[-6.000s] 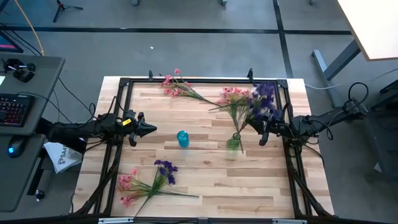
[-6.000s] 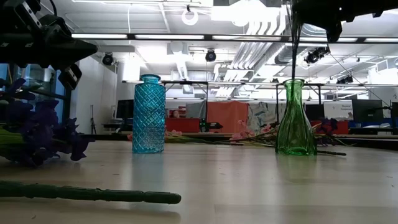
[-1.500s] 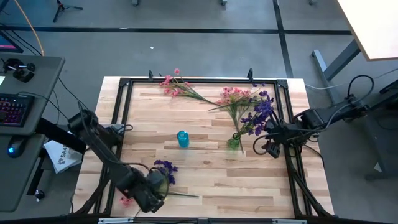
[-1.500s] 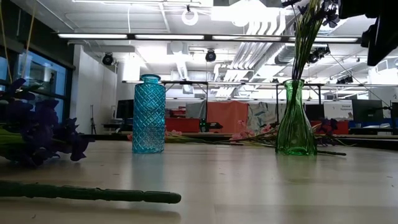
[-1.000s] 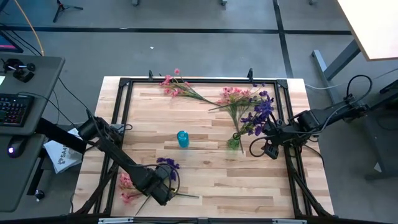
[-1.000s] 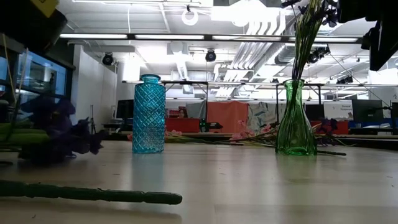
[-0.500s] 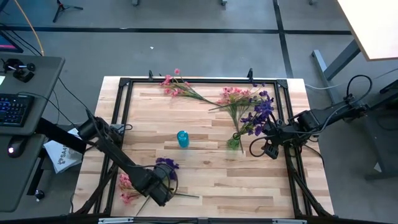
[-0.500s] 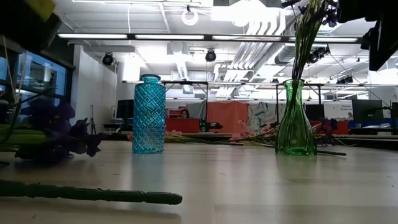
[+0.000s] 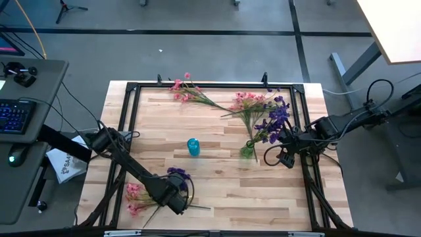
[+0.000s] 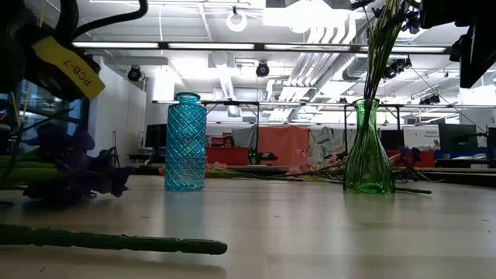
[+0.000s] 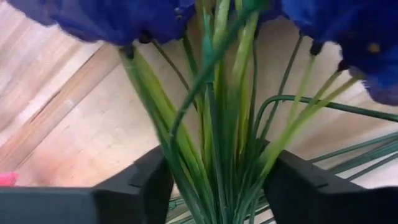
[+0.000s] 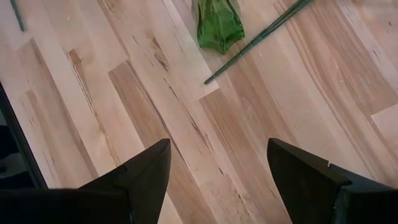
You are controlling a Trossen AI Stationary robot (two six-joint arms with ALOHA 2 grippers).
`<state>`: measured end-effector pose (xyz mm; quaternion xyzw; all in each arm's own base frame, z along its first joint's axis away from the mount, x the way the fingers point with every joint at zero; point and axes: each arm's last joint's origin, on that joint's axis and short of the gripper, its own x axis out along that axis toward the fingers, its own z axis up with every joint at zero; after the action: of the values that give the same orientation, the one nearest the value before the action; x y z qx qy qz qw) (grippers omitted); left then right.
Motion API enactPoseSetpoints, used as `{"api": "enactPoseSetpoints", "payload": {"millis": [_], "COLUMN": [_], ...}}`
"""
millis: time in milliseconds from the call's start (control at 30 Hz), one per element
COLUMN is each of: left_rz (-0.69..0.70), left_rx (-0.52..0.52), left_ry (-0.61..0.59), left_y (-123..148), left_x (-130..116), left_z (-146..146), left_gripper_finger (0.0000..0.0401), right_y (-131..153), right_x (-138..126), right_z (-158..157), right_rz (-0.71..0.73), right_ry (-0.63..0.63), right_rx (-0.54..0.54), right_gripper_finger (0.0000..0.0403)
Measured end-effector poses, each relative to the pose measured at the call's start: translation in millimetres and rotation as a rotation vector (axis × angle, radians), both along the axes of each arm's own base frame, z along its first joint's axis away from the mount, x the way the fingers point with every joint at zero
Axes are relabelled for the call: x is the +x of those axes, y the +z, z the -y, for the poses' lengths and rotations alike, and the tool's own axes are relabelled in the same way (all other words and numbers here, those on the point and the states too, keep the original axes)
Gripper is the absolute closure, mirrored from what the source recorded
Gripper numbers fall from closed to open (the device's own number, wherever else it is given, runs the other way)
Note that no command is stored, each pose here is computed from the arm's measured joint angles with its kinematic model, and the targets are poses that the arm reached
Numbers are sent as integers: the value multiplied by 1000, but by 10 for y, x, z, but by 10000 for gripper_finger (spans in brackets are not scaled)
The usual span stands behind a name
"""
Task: Sort flowers into vase by color
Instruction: Put the bottom violet flowers into the green vase
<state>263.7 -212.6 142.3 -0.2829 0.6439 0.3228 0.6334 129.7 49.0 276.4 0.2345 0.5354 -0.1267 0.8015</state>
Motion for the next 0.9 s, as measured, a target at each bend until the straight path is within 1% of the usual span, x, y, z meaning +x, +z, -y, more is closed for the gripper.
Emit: {"api": "enactPoseSetpoints", "payload": {"millis": [67,133,167,200,233,367,500,567,633,700,767,833,900], "left_rz": [1,6,21,43,68,210,478,621,763,894,1008,1103,1184], "left_rx": [1,15,22,30,37,50,23,25,47,103,190,290,381], "left_ry": [-20,-42,-52,-64,-73,-126,-234,-250,-235,-197,-174,-212,-271], "left_y": [21,95,166,250,353,867,1447,1704,1932,2114,2258,2381,2487], "left_x": [-21,-60,-86,-112,-144,-322,-515,-621,-709,-752,-738,-648,-505], "left_z": [13,-2,-11,-27,-49,-209,-420,-544,-690,-845,-982,-1087,-1175], "left_gripper_finger": [262,319,351,374,385,379,393,395,395,395,396,396,397], "right_y": [0,0,1,1,1,17,118,234,364,506,652,782,898], "right_x": [0,-1,0,0,0,0,-4,-22,-52,-84,-118,-143,-155], "right_z": [0,0,0,0,0,-2,-16,-13,-3,12,35,59,80], "right_rz": [0,1,2,3,3,26,105,162,210,264,323,381,440], "right_ry": [0,9,19,33,45,57,79,86,90,81,46,-1,-37], "right_rx": [0,-4,-8,-14,-19,-9,67,101,123,143,150,146,130], "right_gripper_finger": [142,142,142,144,147,168,193,204,214,222,228,232,234]}}
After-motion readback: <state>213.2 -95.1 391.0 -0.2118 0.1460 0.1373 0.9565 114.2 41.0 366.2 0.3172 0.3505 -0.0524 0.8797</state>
